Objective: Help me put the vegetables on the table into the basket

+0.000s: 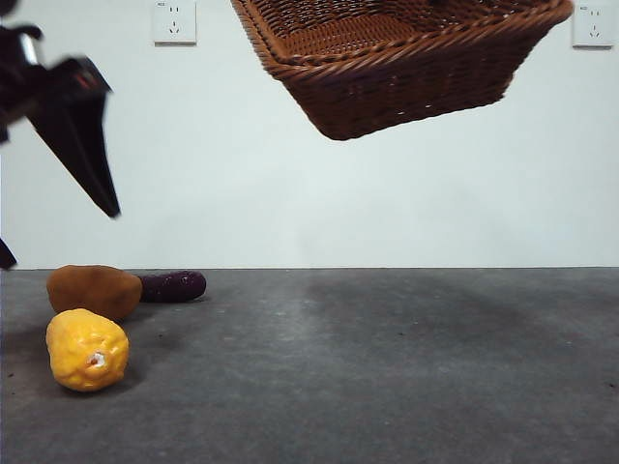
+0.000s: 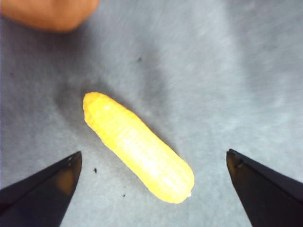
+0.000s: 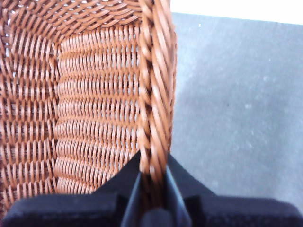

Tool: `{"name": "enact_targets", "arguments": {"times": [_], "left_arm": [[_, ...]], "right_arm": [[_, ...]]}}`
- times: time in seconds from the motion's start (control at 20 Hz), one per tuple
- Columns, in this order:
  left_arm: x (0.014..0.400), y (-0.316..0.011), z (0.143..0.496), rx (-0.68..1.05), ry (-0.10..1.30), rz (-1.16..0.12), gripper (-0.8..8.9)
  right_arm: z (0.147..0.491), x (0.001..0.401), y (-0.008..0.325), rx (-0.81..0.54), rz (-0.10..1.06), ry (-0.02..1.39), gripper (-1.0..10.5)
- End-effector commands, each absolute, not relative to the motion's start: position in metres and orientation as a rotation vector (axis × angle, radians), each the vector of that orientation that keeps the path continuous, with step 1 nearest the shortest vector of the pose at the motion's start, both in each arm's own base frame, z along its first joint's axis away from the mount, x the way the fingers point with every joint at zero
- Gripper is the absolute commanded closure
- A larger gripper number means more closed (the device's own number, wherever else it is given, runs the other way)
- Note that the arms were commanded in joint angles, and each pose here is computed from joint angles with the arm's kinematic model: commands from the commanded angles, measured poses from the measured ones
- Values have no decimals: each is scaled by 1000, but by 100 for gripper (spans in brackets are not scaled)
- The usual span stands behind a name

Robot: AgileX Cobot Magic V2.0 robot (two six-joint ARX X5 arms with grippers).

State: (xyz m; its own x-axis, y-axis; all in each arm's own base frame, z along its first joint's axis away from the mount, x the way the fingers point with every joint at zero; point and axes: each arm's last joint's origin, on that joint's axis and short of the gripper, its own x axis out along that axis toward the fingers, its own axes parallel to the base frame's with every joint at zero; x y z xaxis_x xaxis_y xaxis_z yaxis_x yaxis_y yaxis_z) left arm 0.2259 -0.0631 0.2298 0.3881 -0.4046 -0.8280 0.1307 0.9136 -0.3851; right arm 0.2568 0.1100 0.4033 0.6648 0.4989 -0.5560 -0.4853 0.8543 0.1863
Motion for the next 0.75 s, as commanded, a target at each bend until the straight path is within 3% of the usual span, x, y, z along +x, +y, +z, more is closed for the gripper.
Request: {"name": "enact_targets", "arguments": {"times": [0.05,0.4,0.55,0.75], "left_arm": [[238,-74,227,-302,1163,-307,252],[267,-99,226,-188,1333,-157,252],[269,-100,215,-212,1447,-76,252],[271,-106,205,-228,1488,-46,252]], "right_arm": [[408,251,108,-1,574,617,957],[409,242,105,-32,591,635,957],[411,240,104,-43,594,629,957],[412,239,104,-53,598,622,956]]}}
